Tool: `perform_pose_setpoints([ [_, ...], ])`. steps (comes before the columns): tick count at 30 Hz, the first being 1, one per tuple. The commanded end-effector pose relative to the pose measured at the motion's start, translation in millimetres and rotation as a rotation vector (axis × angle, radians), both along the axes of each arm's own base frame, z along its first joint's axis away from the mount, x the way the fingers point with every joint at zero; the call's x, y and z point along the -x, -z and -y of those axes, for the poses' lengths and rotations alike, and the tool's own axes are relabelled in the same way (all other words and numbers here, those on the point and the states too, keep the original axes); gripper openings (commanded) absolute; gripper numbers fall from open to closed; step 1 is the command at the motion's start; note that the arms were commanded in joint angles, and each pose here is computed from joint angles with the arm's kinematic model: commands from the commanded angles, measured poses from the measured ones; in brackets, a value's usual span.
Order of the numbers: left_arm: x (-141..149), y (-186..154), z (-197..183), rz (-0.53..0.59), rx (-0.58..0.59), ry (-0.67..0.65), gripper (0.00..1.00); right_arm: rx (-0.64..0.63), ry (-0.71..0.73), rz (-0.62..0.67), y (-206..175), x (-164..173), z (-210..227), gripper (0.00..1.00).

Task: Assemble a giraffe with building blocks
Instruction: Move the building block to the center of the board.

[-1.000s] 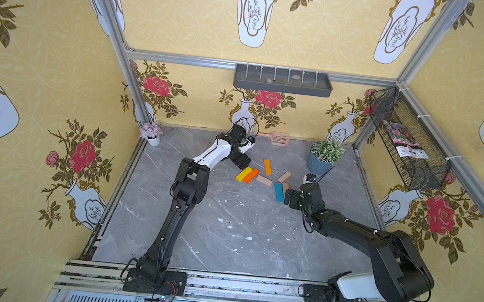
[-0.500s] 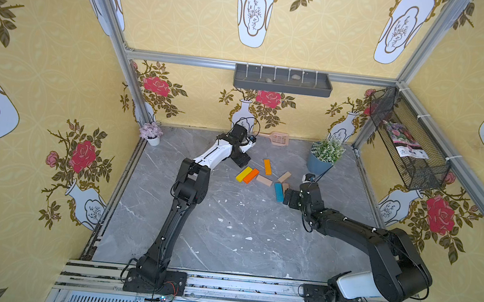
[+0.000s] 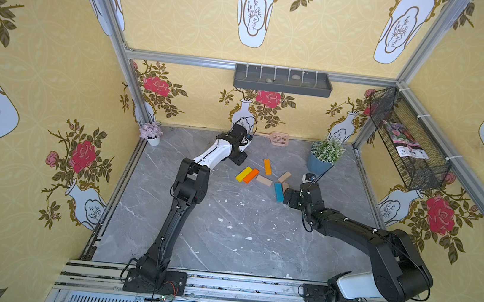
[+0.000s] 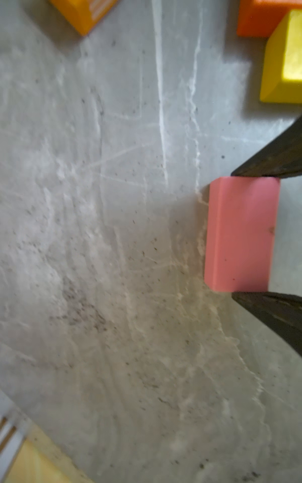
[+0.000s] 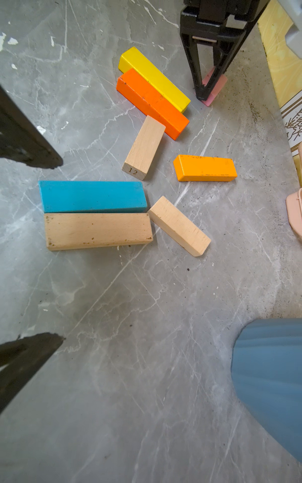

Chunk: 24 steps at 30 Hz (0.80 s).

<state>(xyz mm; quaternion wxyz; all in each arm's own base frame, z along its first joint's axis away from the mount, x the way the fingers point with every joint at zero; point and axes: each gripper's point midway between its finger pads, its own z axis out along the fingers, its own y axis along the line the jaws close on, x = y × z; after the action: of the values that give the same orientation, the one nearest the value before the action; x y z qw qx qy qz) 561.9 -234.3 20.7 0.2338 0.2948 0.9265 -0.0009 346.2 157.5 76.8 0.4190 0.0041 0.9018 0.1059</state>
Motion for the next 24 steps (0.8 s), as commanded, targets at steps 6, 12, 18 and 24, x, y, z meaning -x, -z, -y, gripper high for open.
perform_pose_setpoints([
  [6,33.7,12.6,-49.1,-0.099,-0.018,-0.385,0.59,-0.002,-0.01,0.009,-4.7,2.0,-1.6,0.98],
  [12,30.2,16.6,-75.4,-0.098,0.064,-0.692,0.59,0.001,-0.012,0.018,-8.4,2.9,-1.0,0.97],
  [18,17.9,6.6,-84.6,-0.04,0.125,-0.829,0.59,0.022,-0.002,0.017,-6.4,1.5,2.2,0.98],
  [24,10.9,0.0,-95.7,-0.02,0.133,-0.87,0.6,0.022,-0.014,0.016,-6.6,2.1,-1.0,0.98],
])
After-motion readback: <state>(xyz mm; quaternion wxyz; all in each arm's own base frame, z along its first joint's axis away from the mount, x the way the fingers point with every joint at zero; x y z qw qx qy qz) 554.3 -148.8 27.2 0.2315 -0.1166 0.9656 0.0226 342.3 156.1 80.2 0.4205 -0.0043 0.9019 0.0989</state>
